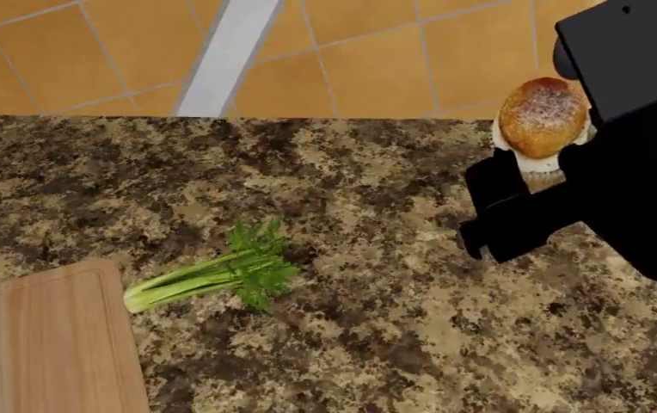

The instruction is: Clear the non-vegetable object off the cutting board and place the vegetables onto it.

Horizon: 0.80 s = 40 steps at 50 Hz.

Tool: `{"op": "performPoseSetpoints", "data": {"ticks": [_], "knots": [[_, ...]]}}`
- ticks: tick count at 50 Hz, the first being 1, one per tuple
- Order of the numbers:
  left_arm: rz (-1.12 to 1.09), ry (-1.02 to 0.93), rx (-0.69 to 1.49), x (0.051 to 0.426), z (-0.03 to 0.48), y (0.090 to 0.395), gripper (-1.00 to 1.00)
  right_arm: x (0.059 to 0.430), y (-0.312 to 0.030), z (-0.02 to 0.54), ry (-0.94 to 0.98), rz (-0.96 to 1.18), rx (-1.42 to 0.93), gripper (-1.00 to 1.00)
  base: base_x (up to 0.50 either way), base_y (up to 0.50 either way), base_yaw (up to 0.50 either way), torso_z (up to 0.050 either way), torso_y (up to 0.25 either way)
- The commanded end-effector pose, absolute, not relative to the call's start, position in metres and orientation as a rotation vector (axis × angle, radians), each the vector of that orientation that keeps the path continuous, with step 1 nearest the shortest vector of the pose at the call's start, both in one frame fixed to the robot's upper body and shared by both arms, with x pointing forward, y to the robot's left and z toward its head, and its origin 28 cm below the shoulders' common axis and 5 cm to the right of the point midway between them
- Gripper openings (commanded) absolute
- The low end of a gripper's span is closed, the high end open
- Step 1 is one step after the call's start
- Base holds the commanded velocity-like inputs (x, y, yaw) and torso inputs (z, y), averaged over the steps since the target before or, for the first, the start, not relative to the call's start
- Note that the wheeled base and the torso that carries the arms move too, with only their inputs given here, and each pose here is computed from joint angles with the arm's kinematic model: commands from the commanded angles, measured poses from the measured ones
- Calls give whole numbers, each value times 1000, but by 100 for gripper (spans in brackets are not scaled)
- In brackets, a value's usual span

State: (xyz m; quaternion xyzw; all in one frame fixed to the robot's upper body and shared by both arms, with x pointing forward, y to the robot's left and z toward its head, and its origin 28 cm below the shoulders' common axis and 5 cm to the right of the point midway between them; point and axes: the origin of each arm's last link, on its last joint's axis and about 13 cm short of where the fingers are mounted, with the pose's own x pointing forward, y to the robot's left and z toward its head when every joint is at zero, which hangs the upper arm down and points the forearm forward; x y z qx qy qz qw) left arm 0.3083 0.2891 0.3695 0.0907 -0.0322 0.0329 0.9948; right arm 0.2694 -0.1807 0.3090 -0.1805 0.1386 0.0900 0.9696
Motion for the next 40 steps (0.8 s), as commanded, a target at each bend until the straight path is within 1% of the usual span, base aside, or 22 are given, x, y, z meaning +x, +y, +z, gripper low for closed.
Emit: {"op": "performPoseSetpoints", "data": {"ticks": [1, 17, 25, 33, 34, 40], "knots": [[14, -85, 159, 309, 370, 286, 100, 286, -200, 292, 325, 91, -341, -100, 0, 0, 0, 0, 0], [20, -80, 161, 308, 369, 288, 100, 298, -202, 234, 466, 100, -313, -100, 0, 0, 0, 0, 0], [22, -77, 157, 307, 369, 288, 100, 300, -202, 228, 496, 112, -324, -100, 0, 0, 0, 0, 0], [20, -80, 156, 307, 370, 288, 100, 299, -204, 233, 484, 89, -322, -100, 0, 0, 0, 0, 0], [19, -80, 153, 307, 370, 288, 100, 300, -204, 234, 479, 81, -320, 100, 0, 0, 0, 0, 0], [20, -86, 153, 304, 373, 290, 100, 298, -206, 241, 447, 60, -312, 100, 0, 0, 0, 0, 0]]}}
